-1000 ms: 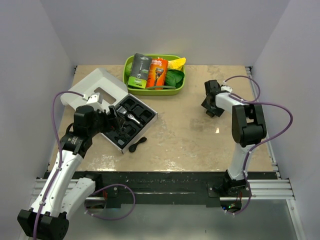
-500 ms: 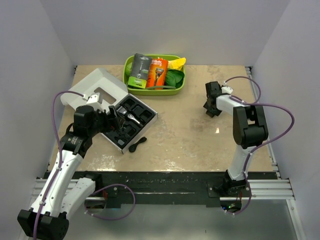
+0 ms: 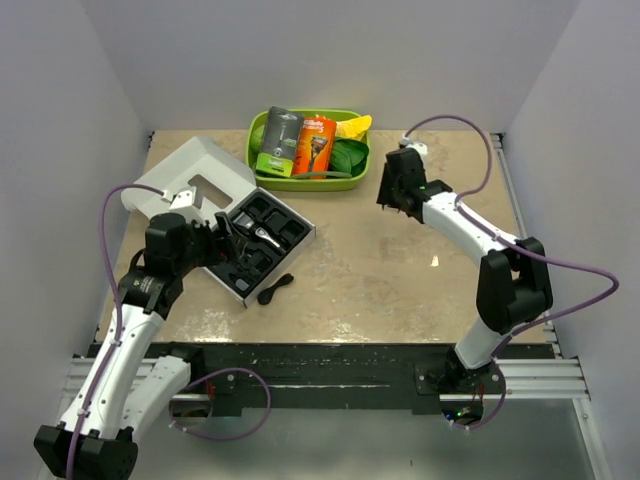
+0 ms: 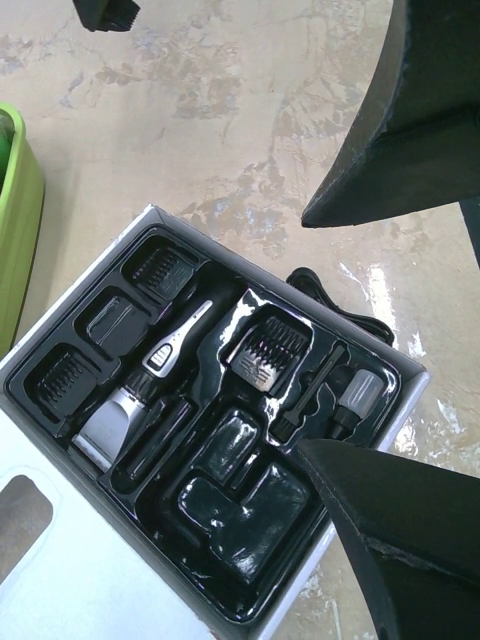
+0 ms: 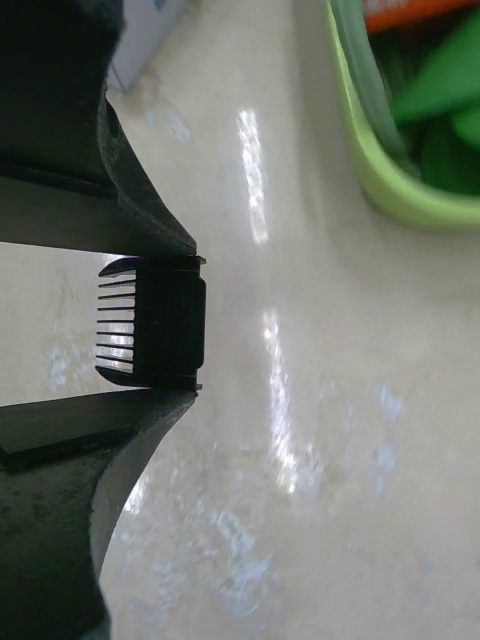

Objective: Sort the hair-cutting tools

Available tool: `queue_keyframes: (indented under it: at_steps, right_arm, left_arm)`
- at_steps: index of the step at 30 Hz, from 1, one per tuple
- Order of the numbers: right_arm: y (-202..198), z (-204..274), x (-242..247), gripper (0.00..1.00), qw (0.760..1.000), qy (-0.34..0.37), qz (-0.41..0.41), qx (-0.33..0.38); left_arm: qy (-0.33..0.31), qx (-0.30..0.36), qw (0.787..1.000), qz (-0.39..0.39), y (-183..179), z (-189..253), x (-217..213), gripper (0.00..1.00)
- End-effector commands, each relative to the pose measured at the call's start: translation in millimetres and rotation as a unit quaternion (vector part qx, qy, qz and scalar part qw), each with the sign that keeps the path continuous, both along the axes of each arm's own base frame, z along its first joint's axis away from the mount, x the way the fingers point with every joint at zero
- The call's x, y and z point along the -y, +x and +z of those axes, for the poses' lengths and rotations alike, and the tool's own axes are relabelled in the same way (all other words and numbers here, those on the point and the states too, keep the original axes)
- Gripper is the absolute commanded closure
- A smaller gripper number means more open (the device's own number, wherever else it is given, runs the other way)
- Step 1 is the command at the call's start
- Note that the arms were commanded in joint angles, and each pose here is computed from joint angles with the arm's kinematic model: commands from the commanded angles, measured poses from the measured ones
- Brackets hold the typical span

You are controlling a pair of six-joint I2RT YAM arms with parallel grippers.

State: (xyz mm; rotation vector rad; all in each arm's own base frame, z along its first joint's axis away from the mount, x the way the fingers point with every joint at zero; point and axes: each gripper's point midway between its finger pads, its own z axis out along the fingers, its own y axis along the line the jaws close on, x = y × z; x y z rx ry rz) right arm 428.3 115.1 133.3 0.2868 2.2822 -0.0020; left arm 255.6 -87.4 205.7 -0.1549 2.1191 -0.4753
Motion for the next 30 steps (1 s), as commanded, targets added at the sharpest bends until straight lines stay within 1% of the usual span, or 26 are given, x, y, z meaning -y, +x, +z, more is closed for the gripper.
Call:
queue_keyframes:
  at_steps: [1,5,7,8,9,10,11,12,13,14,15,17,21,23,28,30]
  right_arm:
    - [5,52,-60,0.68,0.989,-0.02,0.134,0.064]
    - [4,66,-104,0.66,0.971,0.007,0.224,0.08]
    - [2,77,-129,0.64,0.958,0.02,0.271,0.095]
    - [3,75,-137,0.64,0.953,0.019,0.286,0.095]
    - [6,84,-146,0.63,0.946,0.015,0.305,0.104]
    - [1,85,-161,0.64,0.938,0.02,0.331,0.103]
    - [3,78,-168,0.64,0.934,0.016,0.344,0.097]
    - [6,88,-175,0.64,0.928,0.008,0.358,0.108]
    - [1,91,-190,0.64,0.917,0.013,0.383,0.108]
    - [1,78,-198,0.64,0.913,0.008,0.398,0.09]
    - [0,91,-212,0.64,0.902,0.002,0.419,0.105]
    - [-3,86,-225,0.63,0.889,-0.009,0.449,0.095]
    - [-8,81,-262,0.63,0.842,-0.061,0.523,0.112]
    - [-9,78,-272,0.63,0.821,-0.088,0.551,0.121]
    - [-9,64,-293,0.62,0.784,-0.119,0.596,0.13]
    - [-7,66,-301,0.62,0.766,-0.136,0.611,0.146]
  left_arm:
    - [0.006,0.02,1.0,0.007,-1,14,-4,0.09]
    - [0.007,0.025,1.0,0.011,-4,18,-6,0.09]
    - [0.005,0.026,1.0,0.01,-6,20,-6,0.09]
    - [0.005,0.028,1.0,0.01,-7,22,-6,0.09]
    - [0.006,0.027,1.0,0.01,-8,21,-7,0.09]
    - [0.006,0.029,1.0,0.01,-9,23,-7,0.09]
    - [0.006,0.028,1.0,0.01,-10,23,-7,0.09]
    - [0.007,0.028,1.0,0.011,-10,23,-8,0.1]
    - [0.007,0.027,1.0,0.011,-12,24,-8,0.09]
    - [0.007,0.028,1.0,0.011,-12,24,-8,0.09]
    - [0.007,0.028,1.0,0.011,-13,24,-8,0.09]
    - [0.007,0.025,1.0,0.01,-14,24,-8,0.09]
    - [0.009,0.024,1.0,0.011,-15,23,-9,0.09]
    - [0.009,0.023,1.0,0.011,-15,22,-9,0.09]
    - [0.01,0.02,1.0,0.011,-16,19,-9,0.09]
    - [0.011,0.02,1.0,0.011,-16,18,-9,0.09]
